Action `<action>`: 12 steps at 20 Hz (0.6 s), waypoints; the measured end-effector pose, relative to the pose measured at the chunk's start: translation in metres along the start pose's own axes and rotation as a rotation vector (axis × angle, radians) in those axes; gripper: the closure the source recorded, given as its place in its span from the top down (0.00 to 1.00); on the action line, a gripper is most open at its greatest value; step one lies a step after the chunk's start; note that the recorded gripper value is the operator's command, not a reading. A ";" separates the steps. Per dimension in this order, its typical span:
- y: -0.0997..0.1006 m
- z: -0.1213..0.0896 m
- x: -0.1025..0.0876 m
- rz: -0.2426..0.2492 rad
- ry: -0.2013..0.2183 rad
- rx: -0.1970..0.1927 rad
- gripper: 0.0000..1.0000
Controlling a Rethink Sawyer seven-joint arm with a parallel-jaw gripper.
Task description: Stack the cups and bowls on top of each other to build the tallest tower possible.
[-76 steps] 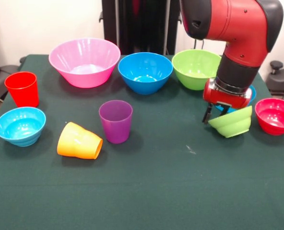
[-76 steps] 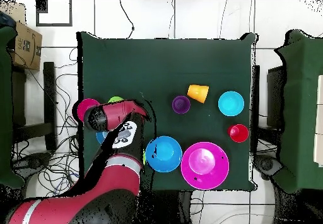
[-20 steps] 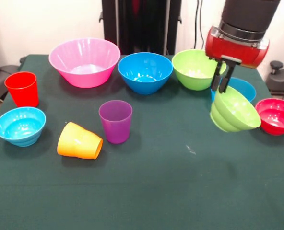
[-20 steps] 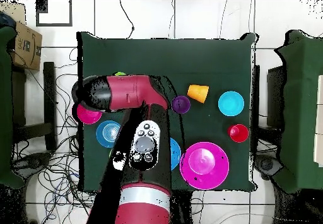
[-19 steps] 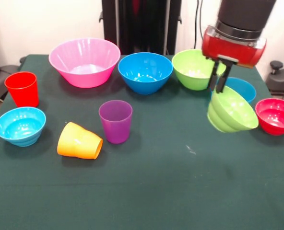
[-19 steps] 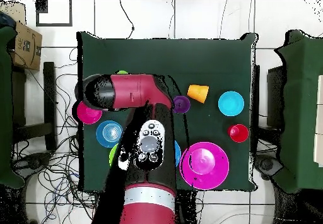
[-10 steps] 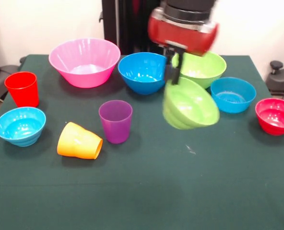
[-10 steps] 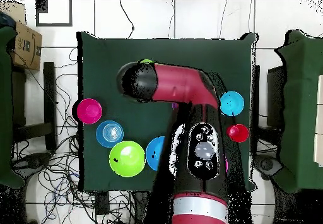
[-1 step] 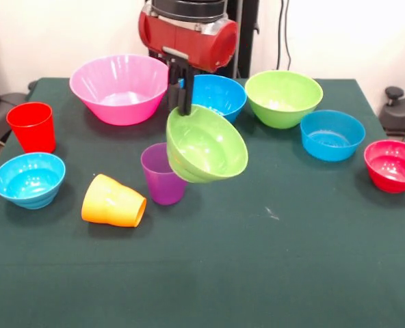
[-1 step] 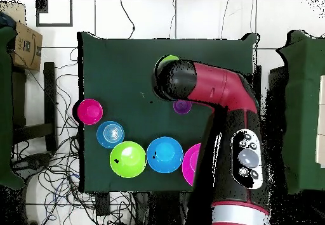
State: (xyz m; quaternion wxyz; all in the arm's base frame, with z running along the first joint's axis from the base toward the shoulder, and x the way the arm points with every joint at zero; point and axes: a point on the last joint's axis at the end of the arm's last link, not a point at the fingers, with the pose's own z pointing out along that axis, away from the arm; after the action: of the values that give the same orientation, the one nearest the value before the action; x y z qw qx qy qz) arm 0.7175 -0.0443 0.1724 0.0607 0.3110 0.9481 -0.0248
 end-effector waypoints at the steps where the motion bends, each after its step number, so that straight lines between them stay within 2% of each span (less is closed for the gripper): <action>1: -0.001 0.001 0.000 -0.003 0.000 0.000 0.00; 12: 0.014 0.005 0.009 -0.074 0.000 -0.014 0.00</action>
State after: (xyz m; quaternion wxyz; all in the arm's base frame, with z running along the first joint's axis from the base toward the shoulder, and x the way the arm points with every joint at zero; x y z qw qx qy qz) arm 0.7188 -0.0282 0.1657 0.0618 0.2752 0.9592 -0.0203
